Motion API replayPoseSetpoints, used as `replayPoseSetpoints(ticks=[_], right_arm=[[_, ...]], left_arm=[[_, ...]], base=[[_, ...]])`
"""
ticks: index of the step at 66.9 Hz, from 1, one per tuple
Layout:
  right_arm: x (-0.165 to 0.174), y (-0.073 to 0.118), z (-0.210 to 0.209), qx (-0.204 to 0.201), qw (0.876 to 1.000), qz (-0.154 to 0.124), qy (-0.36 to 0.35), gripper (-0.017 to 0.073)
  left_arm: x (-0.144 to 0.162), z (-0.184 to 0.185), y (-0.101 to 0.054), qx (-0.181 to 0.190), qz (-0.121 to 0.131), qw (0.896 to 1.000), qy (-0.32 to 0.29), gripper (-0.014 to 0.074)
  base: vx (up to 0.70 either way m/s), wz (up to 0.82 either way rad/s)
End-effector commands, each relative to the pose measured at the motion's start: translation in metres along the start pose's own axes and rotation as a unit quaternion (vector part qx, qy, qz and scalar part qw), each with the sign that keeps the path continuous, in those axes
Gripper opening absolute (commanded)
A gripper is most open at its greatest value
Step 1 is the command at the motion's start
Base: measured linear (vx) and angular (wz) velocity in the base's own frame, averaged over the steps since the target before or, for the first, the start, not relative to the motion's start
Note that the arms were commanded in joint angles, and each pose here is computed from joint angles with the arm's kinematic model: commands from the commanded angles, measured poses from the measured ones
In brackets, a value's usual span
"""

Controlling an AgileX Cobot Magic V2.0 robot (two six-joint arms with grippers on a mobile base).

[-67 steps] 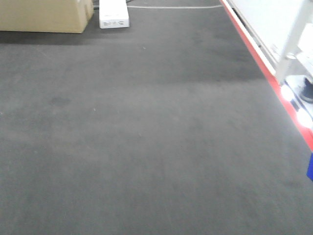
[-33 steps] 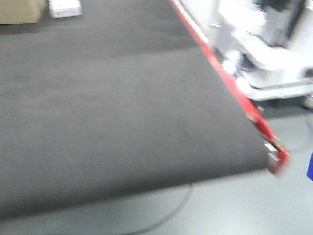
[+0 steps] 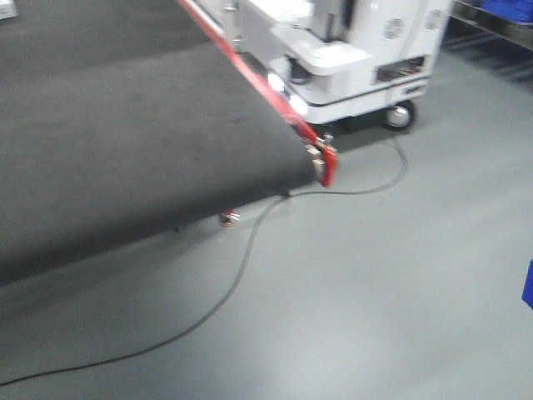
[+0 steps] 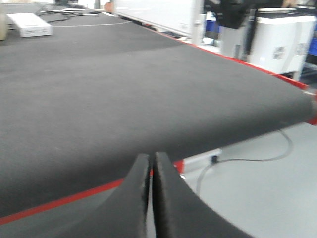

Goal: Pour parts from conveyor to right shelf
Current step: 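Drive away from the conveyor holding the block in the right gripper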

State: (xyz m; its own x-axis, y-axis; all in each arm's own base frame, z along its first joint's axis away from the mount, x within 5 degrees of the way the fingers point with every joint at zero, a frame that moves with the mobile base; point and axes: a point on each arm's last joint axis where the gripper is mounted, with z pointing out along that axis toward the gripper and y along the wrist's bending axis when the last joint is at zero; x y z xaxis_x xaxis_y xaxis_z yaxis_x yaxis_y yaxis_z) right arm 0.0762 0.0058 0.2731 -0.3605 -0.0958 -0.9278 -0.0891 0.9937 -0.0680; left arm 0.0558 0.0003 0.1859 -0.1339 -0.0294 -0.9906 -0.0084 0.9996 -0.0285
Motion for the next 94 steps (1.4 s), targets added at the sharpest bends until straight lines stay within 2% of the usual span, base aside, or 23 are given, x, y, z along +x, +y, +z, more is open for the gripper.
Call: replayPoseSetpoints(ticks=[1,25,65,94], right_arm=[[-0.0144,-0.0029,-0.0026,0.013,0.999,-0.001,-0.045,-0.0005],[-0.0144,-0.0029,-0.0026,0.013,0.999,-0.001,-0.045,-0.0005],[-0.0144,-0.0029,-0.0026,0.013,0.999,-0.001,-0.045,-0.0005],[-0.0144,-0.0028,-0.0026,0.013,0.999,-0.001,-0.045,-0.0005]], left_arm=[[-0.0141,-0.0028,-0.0008,0.005,-0.008,0.998,-0.055,-0.0006],[-0.0141,-0.0028,-0.0008,0.005,-0.008,0.998,-0.055,-0.0006],[-0.0141,-0.0028,-0.0008,0.005,-0.008,0.998,-0.055,-0.0006],[-0.0141,-0.0028,-0.0008,0.005,-0.008,0.998,-0.055,-0.0006]], base=[[-0.41,-0.47],[-0.38,-0.61],[-0.30,-0.89],[-0.21,-0.53]])
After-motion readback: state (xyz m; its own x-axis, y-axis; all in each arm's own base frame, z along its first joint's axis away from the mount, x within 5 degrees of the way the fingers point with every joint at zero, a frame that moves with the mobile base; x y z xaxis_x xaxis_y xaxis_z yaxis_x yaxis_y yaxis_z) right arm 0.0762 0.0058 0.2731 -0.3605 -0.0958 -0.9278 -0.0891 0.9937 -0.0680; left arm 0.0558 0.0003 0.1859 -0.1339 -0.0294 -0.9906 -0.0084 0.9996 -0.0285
